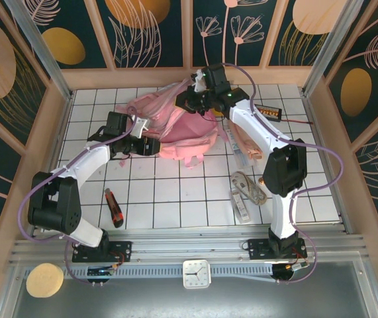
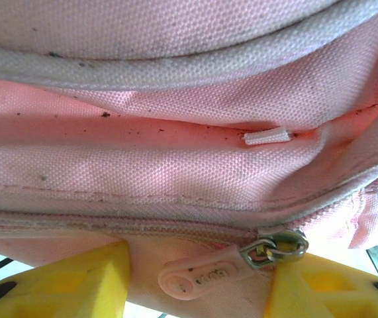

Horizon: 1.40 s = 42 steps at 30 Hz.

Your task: Pack books, pencil case, and school supplies into a backpack

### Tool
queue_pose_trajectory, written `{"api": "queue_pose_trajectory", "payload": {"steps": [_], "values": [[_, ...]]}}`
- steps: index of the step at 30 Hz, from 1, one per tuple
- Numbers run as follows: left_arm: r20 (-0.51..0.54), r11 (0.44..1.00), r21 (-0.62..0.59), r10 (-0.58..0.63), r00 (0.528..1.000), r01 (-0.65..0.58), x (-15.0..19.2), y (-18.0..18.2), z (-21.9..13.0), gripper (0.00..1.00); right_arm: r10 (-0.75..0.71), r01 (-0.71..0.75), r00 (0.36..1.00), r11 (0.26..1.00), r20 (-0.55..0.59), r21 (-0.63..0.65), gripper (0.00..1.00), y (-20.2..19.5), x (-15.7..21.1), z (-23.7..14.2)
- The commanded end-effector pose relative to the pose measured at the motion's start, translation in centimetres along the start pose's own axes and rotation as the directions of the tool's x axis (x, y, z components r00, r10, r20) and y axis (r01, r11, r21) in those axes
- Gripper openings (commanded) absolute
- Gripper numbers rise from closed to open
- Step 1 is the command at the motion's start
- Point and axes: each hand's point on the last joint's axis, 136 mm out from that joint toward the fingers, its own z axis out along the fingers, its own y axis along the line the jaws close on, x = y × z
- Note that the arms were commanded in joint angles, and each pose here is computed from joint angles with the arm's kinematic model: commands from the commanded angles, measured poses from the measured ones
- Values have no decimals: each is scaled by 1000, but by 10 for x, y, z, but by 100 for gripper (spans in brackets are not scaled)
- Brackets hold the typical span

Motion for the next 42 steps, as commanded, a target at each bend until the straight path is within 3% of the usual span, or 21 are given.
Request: {"api": "queue_pose_trajectory", "payload": {"steps": [1,5,11,15,22,32,36,42], "values": [[-2,1000,-24,-20,1000,20,4,11,-2,51,-119,129,987,986,104,-102,0,45,-31,-32],[9,1000,-17,-15,1000,15,-1,9,-5,54,-118,127,988,987,100,-98,0,43,-28,-33],[19,998,61,-9,1000,8,-2,-8,-11,70,-116,125,988,988,100,-95,0,41,-26,-34],[26,997,77,-2,1000,0,-2,-12,-13,68,-109,119,989,988,102,-95,0,38,-27,-33],[-1,997,81,-8,1000,8,-3,-5,-2,54,-104,114,989,989,101,-96,0,38,-28,-32],[-7,994,111,3,1000,-2,-1,-12,4,58,-94,103,991,990,99,-92,0,35,-29,-28],[-30,991,130,19,999,-15,-4,-17,13,47,-94,103,991,991,96,-91,0,35,-30,-26],[-34,989,147,18,999,-13,-5,-21,16,20,-98,105,991,991,96,-77,0,32,-29,-25]]}}
